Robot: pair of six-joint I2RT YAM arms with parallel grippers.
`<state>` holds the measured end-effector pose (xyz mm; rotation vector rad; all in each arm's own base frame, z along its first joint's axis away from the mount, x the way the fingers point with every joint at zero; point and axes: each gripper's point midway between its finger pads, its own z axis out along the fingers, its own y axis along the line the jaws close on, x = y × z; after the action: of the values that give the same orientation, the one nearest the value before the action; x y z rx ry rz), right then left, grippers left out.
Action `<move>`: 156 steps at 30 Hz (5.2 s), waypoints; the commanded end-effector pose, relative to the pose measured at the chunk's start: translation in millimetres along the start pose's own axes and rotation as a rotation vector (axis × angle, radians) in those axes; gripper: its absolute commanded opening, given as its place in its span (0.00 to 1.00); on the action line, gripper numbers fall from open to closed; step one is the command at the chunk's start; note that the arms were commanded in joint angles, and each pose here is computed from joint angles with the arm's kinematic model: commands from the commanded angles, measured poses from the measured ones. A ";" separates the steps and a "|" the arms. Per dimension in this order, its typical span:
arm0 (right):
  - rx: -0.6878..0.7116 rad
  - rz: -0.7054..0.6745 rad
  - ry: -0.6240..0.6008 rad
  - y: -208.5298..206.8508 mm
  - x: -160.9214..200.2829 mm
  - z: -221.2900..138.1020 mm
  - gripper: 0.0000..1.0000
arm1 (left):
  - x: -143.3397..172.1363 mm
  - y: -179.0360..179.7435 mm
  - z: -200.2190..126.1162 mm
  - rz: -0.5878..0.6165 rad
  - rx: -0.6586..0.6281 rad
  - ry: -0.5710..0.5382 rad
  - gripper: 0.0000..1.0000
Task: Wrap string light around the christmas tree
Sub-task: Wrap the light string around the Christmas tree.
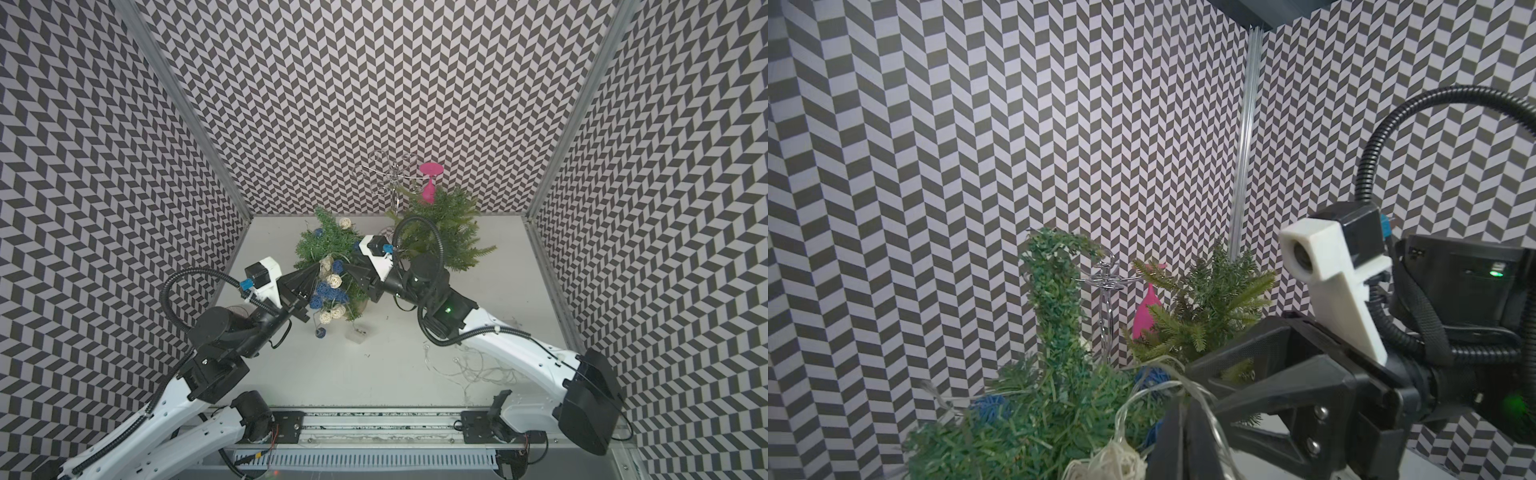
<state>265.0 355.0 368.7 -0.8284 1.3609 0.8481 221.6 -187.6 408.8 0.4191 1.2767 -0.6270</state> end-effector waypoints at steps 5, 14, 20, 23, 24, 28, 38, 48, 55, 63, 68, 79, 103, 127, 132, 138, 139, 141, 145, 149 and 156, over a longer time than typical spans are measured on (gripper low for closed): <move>-0.066 -0.044 -0.106 10.8 -46.9 -15.9 0.73 | -23.6 10.4 13.9 0.019 0.077 -0.001 0.00; -0.294 -0.052 -0.096 57.1 -45.0 -4.5 0.68 | -6.8 -8.0 5.2 -0.021 0.186 0.035 0.00; -0.336 -0.057 -0.040 66.5 -33.1 16.1 0.44 | -10.5 -8.4 7.5 -0.013 0.187 0.047 0.00; -0.239 -0.059 -0.015 49.5 -31.9 24.2 0.29 | -12.1 -7.4 3.0 -0.019 0.177 0.034 0.00; -0.228 -0.069 -0.020 47.4 -32.1 24.3 0.21 | -13.7 -7.5 0.3 -0.018 0.175 0.029 0.00; -0.168 -0.087 -0.030 37.3 -39.4 21.9 0.00 | -21.0 -0.9 -10.1 -0.025 0.125 0.006 0.00; -0.025 -0.078 -0.076 13.9 -51.7 -1.1 0.00 | -7.4 24.0 -28.3 -0.069 -0.033 0.020 0.02; -0.159 -0.048 -0.061 33.8 -49.6 7.0 0.00 | 10.3 10.2 -20.9 -0.115 0.063 0.025 0.00; 0.034 -0.065 -0.090 -1.2 -66.1 -3.5 0.00 | -6.7 28.7 -34.7 -0.121 -0.060 -0.020 0.00; 0.072 -0.172 -0.087 -13.1 -91.7 18.9 0.00 | -10.4 32.2 -26.0 -0.097 -0.072 -0.038 0.00; 0.023 -0.204 -0.078 -8.1 -98.3 34.0 0.02 | -18.8 29.4 -0.5 -0.022 -0.040 -0.027 0.00; -0.062 -0.313 -0.097 -0.5 -112.1 65.2 0.10 | -5.5 32.9 13.6 -0.018 -0.038 -0.024 0.00; -0.116 -0.305 -0.139 32.8 -102.6 -27.2 0.65 | -10.4 17.7 23.7 0.005 0.092 0.022 0.00; -0.371 -0.209 -0.029 79.6 -23.0 12.4 0.50 | -2.3 6.3 12.1 -0.035 0.148 0.043 0.00; -0.178 -0.176 -0.027 34.6 -27.9 31.5 0.50 | 1.3 5.6 8.4 -0.032 0.149 0.042 0.00; -0.210 -0.171 -0.002 32.5 -21.8 41.6 0.42 | 2.4 6.5 6.9 -0.024 0.143 0.041 0.00; -0.214 -0.173 -0.007 33.5 -23.1 40.9 0.42 | 3.2 6.4 7.5 -0.023 0.145 0.044 0.00; -0.231 -0.188 -0.019 36.2 -26.7 41.0 0.37 | 4.5 4.1 8.0 -0.022 0.160 0.049 0.00; -0.299 -0.222 -0.022 46.6 -27.5 41.5 0.10 | 3.5 1.7 7.7 -0.026 0.174 0.045 0.00; -0.328 -0.230 -0.042 51.7 -29.7 38.0 0.08 | 5.1 -0.2 6.8 -0.027 0.185 0.049 0.00; -0.236 -0.210 -0.050 35.1 -37.2 34.6 0.00 | 2.3 11.7 -1.1 -0.035 0.104 0.029 0.26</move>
<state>248.9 409.1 382.1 -1.1588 1.1896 0.8861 228.9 -188.0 406.5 0.5429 1.2809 -0.7462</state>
